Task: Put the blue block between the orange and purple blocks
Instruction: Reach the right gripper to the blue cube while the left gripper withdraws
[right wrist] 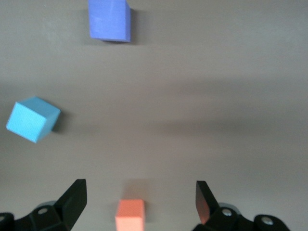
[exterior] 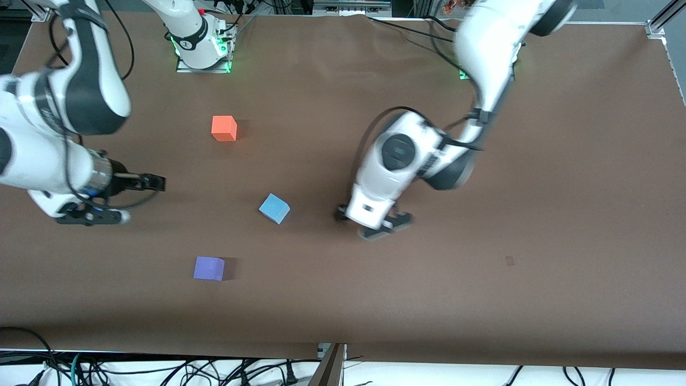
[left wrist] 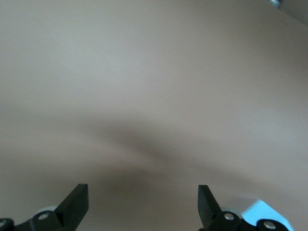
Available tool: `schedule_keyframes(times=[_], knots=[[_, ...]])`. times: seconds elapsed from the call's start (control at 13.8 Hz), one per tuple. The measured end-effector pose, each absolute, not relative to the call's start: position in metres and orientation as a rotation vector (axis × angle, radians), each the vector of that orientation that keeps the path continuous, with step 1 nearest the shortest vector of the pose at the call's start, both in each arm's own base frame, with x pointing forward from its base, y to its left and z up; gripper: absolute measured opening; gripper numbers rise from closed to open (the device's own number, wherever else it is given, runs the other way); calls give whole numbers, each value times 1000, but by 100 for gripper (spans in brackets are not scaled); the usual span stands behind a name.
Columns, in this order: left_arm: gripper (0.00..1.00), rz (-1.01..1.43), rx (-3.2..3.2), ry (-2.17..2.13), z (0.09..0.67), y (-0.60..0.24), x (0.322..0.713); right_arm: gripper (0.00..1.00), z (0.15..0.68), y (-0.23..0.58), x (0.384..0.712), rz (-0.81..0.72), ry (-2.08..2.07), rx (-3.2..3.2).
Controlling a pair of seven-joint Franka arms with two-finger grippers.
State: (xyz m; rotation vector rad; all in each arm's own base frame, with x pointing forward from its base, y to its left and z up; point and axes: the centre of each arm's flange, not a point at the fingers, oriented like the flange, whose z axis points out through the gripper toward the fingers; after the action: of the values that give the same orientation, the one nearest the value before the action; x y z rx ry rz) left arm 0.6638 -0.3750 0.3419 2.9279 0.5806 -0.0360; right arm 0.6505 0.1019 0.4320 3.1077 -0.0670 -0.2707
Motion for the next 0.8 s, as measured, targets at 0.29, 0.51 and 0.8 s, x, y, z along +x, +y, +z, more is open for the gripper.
schedule_keyframes(times=[0.29, 0.51, 0.8], knots=[[100, -113, 2997, 488, 354, -233, 686, 100, 389, 196, 652, -176, -306, 3093], [100, -123, 3043, 471, 389, -156, 650, 100, 347, 249, 651, -112, -537, 3076], [100, -55, 3123, 397, 473, -76, 577, 100, 300, 279, 652, -70, -763, 3047]])
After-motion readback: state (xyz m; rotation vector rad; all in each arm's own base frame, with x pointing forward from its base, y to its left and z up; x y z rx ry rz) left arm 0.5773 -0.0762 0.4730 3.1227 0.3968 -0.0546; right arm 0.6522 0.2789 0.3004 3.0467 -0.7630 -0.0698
